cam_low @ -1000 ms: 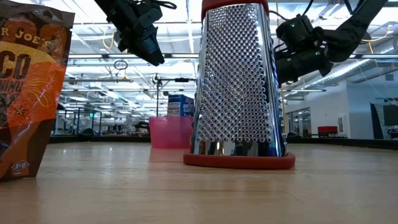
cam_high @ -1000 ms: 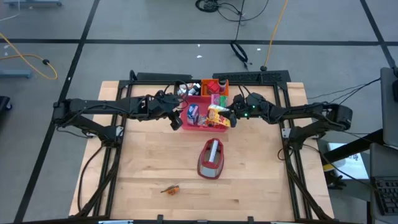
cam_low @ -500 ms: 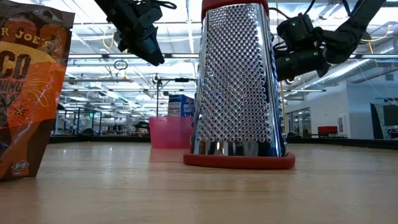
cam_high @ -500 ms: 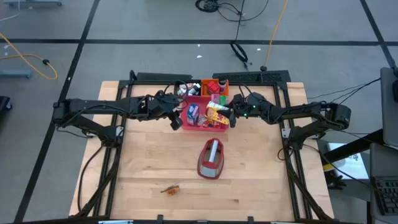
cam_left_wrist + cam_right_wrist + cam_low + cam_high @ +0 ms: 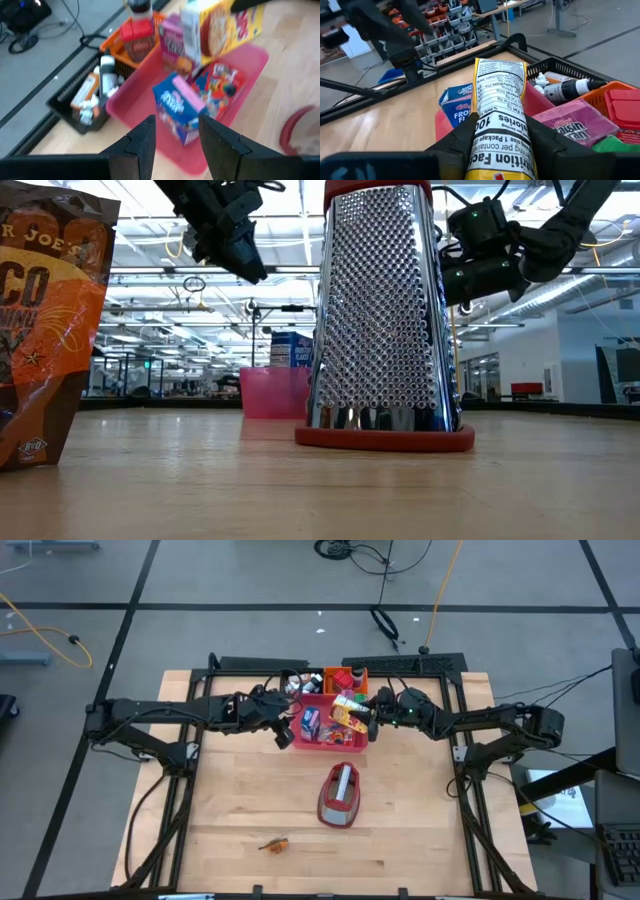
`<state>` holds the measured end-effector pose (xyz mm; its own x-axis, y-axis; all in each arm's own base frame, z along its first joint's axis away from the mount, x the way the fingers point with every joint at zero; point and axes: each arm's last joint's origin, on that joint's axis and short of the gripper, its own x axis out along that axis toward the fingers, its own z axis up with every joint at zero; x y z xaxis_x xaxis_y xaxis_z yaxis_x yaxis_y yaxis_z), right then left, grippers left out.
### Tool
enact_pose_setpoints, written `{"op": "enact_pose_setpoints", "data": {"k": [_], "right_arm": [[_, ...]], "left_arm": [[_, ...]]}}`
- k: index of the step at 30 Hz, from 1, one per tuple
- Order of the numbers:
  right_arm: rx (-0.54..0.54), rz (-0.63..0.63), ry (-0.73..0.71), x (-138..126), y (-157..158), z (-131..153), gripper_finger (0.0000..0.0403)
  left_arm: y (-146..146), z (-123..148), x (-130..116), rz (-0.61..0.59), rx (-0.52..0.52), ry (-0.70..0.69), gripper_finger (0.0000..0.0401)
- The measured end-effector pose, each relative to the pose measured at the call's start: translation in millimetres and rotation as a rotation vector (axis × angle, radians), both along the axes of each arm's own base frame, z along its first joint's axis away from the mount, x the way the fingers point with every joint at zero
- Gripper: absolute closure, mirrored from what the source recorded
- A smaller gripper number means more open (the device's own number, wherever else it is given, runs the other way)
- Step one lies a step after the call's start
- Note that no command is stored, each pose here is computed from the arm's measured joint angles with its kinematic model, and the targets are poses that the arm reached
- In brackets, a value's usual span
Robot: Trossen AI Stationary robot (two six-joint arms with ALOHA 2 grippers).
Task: Pick & Place Kitchen Items
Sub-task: Put the yellow cereal box into the pink bin, then put the orange seasoning pack into orange basket
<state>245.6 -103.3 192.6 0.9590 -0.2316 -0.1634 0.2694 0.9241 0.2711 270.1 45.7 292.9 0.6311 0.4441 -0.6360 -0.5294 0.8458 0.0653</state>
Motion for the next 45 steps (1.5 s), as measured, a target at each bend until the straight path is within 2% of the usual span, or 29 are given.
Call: {"op": "enact_pose_setpoints", "data": {"k": [10,15,23,35,45], "right_arm": [[0.002,0.02,-0.01,8.8,-0.2,-11.9,0.0291],[-0.058,0.029,0.011,16.0,-3.5,-25.5,0.0292],[-0.044,0.057,0.027,29.7,-7.3,-30.5,0.0322],[-0.04,0.06,0.027,34.2,-8.7,-30.8,0.0214],[-0.099,0.075,0.043,34.7,-5.6,-29.7,0.0146]], "left_arm": [[1.3,12.6,9.9,0.001,0.02,-0.17,0.0251],[1.6,18.0,13.1,0.0,0.029,-0.235,0.0251],[2.1,23.9,16.1,0.0,0.038,-0.305,0.0251],[1.1,25.4,17.1,-0.012,0.042,-0.319,0.0251],[1.2,26.0,17.3,-0.012,0.043,-0.326,0.0251]]}}
